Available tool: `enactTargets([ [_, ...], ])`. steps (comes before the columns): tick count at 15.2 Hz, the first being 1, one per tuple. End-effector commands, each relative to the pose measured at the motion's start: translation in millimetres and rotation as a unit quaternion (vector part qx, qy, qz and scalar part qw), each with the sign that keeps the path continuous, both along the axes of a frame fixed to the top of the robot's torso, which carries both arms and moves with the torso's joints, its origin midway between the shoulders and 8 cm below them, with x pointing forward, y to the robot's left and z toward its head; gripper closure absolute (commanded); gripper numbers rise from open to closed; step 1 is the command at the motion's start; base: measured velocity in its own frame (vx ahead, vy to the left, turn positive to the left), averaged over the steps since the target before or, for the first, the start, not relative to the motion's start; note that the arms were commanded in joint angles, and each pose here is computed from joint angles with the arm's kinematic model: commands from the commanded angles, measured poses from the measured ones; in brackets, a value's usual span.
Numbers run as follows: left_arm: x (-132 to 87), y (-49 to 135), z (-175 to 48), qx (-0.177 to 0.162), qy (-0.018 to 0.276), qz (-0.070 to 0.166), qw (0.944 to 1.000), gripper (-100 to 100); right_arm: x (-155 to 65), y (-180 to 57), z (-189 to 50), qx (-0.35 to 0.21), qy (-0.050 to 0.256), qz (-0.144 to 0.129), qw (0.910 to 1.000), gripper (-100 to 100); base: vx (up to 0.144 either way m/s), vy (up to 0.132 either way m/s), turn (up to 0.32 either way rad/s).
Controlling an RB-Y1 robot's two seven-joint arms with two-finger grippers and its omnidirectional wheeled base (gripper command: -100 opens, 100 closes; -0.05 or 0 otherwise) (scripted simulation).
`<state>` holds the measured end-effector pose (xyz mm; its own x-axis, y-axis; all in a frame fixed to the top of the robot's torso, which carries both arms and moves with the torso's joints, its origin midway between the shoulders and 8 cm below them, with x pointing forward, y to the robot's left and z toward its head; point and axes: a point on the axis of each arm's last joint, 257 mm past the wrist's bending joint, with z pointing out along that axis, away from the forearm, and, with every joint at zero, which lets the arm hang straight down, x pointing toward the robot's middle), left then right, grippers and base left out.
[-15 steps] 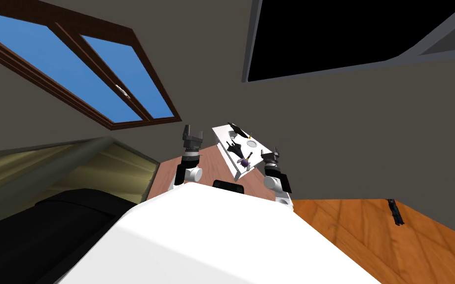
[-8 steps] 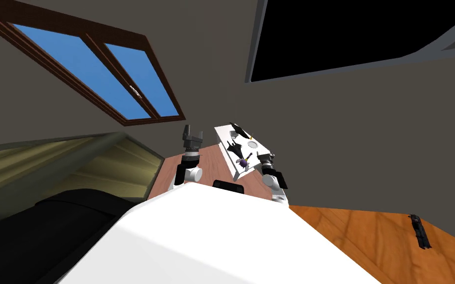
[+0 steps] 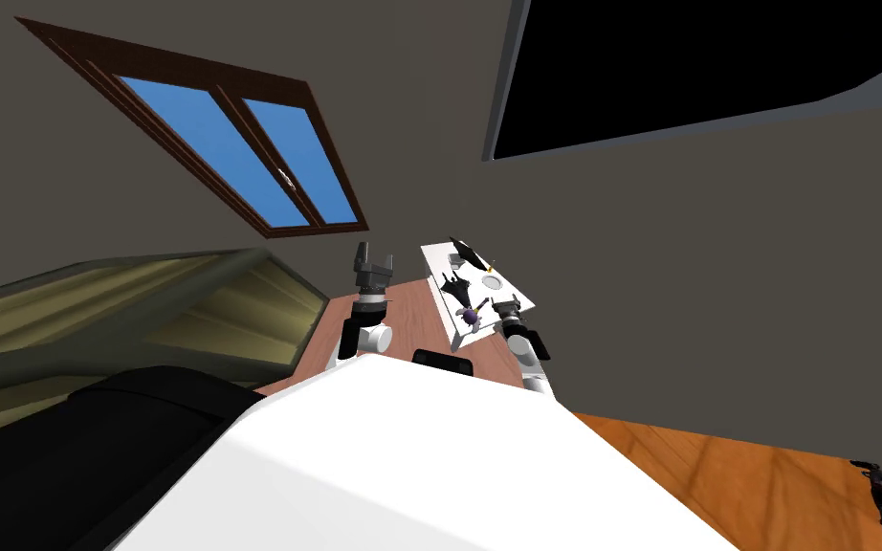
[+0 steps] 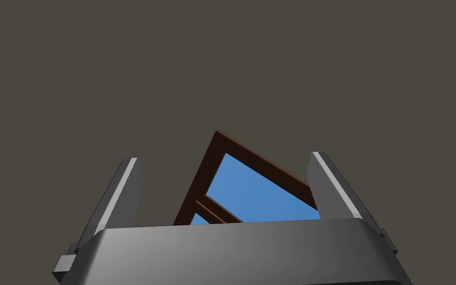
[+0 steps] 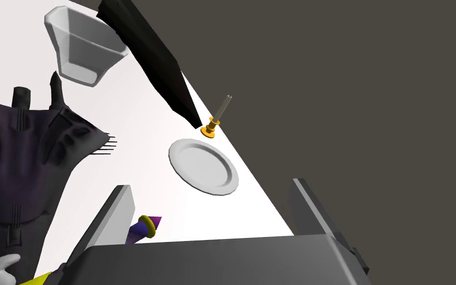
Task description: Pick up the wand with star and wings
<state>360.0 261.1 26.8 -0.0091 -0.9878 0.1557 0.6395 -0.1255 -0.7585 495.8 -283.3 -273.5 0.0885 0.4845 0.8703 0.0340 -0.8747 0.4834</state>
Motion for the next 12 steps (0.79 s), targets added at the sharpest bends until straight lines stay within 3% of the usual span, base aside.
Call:
enactTargets([
  [1,0.0,0.0,0.0,0.000,0.000,0.000,1.0000,0,0.4,1.0,-9.4,0.025,0.012,0.002,0.9996,-100,-0.007,-0.083,0.083],
  [2,0.0,0.0,0.0,0.000,0.000,0.000,1.0000,0,4.2,9.1,-23.9,0.049,0.031,0.014,0.9982,-100,-0.009,-0.111,0.153],
  [4,0.0,0.0,0.0,0.000,0.000,0.000,1.0000,0,2.8,7.9,-30.2,0.070,0.037,0.010,0.9968,-100,-0.012,-0.116,0.146],
  [6,0.0,0.0,0.0,0.000,0.000,0.000,1.0000,0,4.0,15.0,-50.2,0.102,0.063,0.018,0.9926,-100,-0.014,-0.105,0.188],
  [8,0.0,0.0,0.0,0.000,0.000,0.000,1.0000,0,4.0,15.2,-50.0,0.115,0.063,0.016,0.9913,-100,-0.001,-0.072,0.059],
  [9,0.0,0.1,-0.1,0.000,0.000,0.000,1.0000,0,5.4,23.2,-64.8,0.140,0.083,0.025,0.9863,-100,0.002,-0.080,0.153],
  [11,0.0,0.0,0.0,0.000,0.000,0.000,1.0000,0,4.2,22.6,-68.4,0.159,0.087,0.021,0.9832,-100,-0.004,-0.095,0.159],
  [12,0.0,0.0,0.0,0.000,0.000,0.000,1.0000,0,5.6,31.2,-79.9,0.181,0.105,0.030,0.9774,-100,-0.012,-0.103,0.213],
])
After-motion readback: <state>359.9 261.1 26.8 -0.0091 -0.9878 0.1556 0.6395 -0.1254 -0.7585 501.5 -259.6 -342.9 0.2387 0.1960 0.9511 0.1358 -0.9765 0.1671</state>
